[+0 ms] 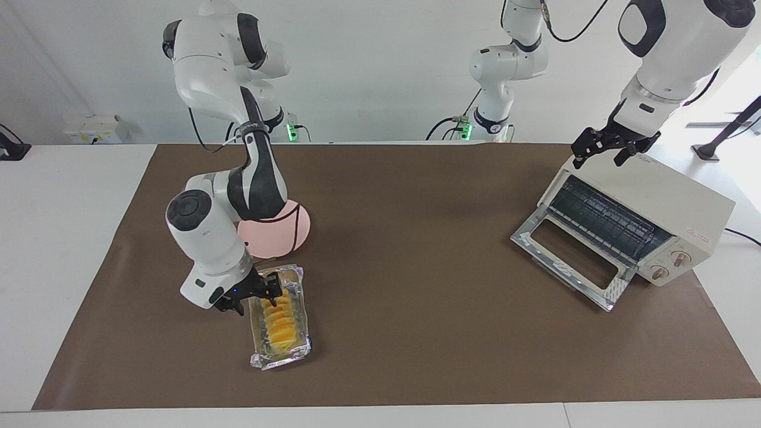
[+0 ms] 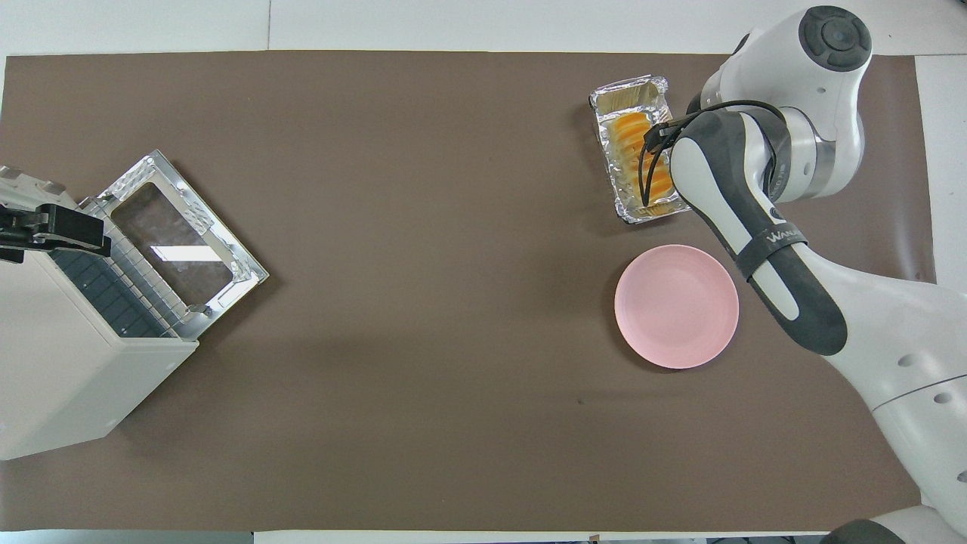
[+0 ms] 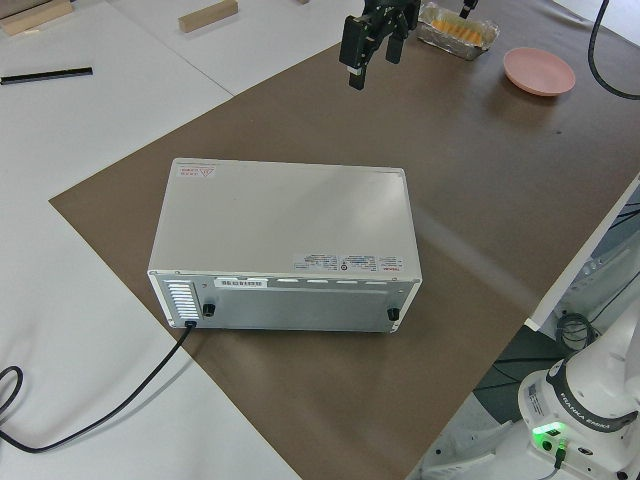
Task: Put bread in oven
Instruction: 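Lower the bread into the foil tray and open the right gripper, then grasp the foil tray rim with the right gripper and drag it toward the oven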
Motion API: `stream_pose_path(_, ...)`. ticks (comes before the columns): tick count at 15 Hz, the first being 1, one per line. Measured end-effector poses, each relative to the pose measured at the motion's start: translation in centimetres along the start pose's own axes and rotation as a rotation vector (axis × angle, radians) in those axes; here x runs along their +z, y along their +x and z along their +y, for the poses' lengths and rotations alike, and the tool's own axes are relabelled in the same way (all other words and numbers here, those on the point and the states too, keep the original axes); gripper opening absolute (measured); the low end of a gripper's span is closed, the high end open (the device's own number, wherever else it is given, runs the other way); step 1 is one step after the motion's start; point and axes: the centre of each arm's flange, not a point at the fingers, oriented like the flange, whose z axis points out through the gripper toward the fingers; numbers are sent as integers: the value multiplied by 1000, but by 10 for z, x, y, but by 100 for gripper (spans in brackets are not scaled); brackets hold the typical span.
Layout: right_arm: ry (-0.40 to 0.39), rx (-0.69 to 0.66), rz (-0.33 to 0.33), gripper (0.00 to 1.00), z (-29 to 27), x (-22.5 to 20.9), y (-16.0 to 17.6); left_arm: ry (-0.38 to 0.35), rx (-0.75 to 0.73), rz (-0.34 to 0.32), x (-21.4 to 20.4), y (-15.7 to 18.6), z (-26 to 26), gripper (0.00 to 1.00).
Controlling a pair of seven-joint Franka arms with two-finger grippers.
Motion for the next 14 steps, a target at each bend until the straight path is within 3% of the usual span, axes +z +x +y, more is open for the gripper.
stream_pose_path(6,-11,-14,38,72,25,31,-6,0,0,0,0,0,0,100)
stream_pose_path(9,-13,-14,51,62,24,48,-11,0,0,0,0,0,0,100)
stream_pose_path(12,-10,-16,49,33,22,51,-13,0,0,0,0,0,0,100)
stream_pose_path(13,-10,-17,49,17,21,51,-13,0,0,0,0,0,0,100)
stream_pose_path(14,-9,-18,50,7,21,51,-12,0,0,0,0,0,0,100)
